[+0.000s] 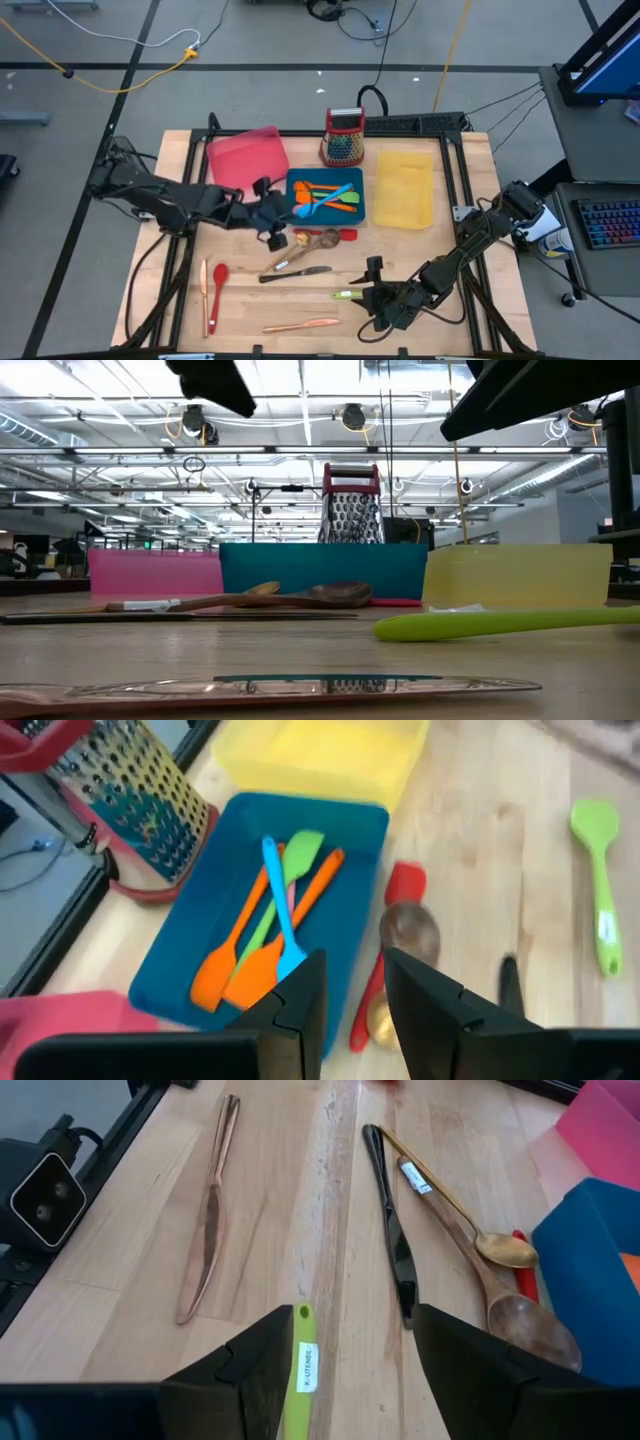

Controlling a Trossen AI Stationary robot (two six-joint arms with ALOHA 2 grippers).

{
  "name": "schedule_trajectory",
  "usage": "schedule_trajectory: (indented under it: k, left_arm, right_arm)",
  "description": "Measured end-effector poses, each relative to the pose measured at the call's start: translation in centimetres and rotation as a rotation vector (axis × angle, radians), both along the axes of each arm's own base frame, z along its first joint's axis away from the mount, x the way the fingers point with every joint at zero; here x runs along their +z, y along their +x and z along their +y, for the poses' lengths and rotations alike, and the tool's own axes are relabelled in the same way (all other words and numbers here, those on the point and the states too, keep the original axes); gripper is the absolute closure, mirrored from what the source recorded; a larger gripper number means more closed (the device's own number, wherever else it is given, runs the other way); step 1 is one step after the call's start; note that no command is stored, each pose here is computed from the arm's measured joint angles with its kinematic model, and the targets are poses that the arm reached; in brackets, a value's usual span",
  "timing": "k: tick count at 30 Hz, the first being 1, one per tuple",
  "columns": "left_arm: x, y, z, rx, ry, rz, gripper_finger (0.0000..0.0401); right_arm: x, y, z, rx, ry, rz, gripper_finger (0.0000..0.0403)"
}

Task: Pick & Place Kitchen Items
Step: Put the gold table knife into the yellow bin

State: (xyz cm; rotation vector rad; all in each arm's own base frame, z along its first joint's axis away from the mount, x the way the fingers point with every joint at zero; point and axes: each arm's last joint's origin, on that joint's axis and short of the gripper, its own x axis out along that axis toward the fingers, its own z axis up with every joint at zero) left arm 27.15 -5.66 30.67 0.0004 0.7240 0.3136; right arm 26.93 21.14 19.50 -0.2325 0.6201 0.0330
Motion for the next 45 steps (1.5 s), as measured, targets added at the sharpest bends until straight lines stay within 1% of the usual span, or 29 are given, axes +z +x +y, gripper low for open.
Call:
schedule_trajectory:
  k: [3, 6, 10, 13, 16, 19, 22, 24, 27, 32, 36, 41, 45]
  left_arm:
    - [-0.2, -0.6, -1.5, -0.02, 0.025, 0.023, 0.0293]
    - [-0.1, -1.1, -3.1, -0.026, 0.048, -0.011, 0.0293]
    - [0.2, -2.0, -5.1, -0.043, 0.129, -0.057, 0.0293]
    - [0.2, -3.0, -6.4, -0.056, 0.165, -0.064, 0.0293]
    - [-0.2, -4.0, -7.3, -0.053, 0.191, -0.047, 0.0293]
    - [-1.6, -4.7, -7.9, -0.038, 0.186, -0.044, 0.0293]
    - [-3.7, -5.3, -8.3, -0.017, 0.152, -0.038, 0.0293]
    - [-5.5, -5.6, -8.6, -0.019, 0.124, -0.064, 0.0293]
    - [-8.2, -5.7, -9.0, -0.064, 0.068, -0.132, 0.0293]
    - [-11.3, -6.1, -9.2, -0.145, -0.067, -0.277, 0.0293]
    - [-12.7, -6.6, -8.8, -0.148, -0.126, -0.33, 0.0293]
    - [-13.7, -7.1, -8.3, -0.107, -0.191, -0.317, 0.0293]
    - [-14.1, -7.2, -8.3, -0.149, -0.24, -0.276, 0.0293]
  right_arm:
    - [0.0, 0.0, 0.0, 0.0, 0.0, 0.0, 0.0202]
    - [0.0, 0.0, 0.0, 0.0, 0.001, 0.0, 0.0203]
    - [0.0, 0.0, 0.0, 0.0, 0.003, -0.003, 0.0204]
    - [0.0, 0.0, 0.0, 0.0, 0.003, -0.003, 0.0204]
    - [0.0, 0.0, 0.0, -0.001, 0.004, -0.004, 0.0206]
    - [0.0, 0.0, 0.0, -0.001, 0.005, -0.005, 0.0206]
    - [0.0, 0.0, 0.0, -0.002, 0.004, -0.006, 0.0206]
    - [0.0, 0.0, 0.0, -0.002, 0.004, -0.007, 0.0206]
    - [0.0, 0.0, 0.0, -0.002, 0.004, -0.007, 0.0206]
    - [0.0, 0.0, 0.0, -0.003, 0.004, -0.007, 0.0206]
    - [0.0, 0.0, 0.0, -0.004, 0.004, -0.007, 0.0206]
    - [0.0, 0.0, 0.0, -0.003, 0.003, -0.007, 0.0206]
    - [0.0, 0.1, 0.0, -0.004, 0.003, -0.007, 0.0206]
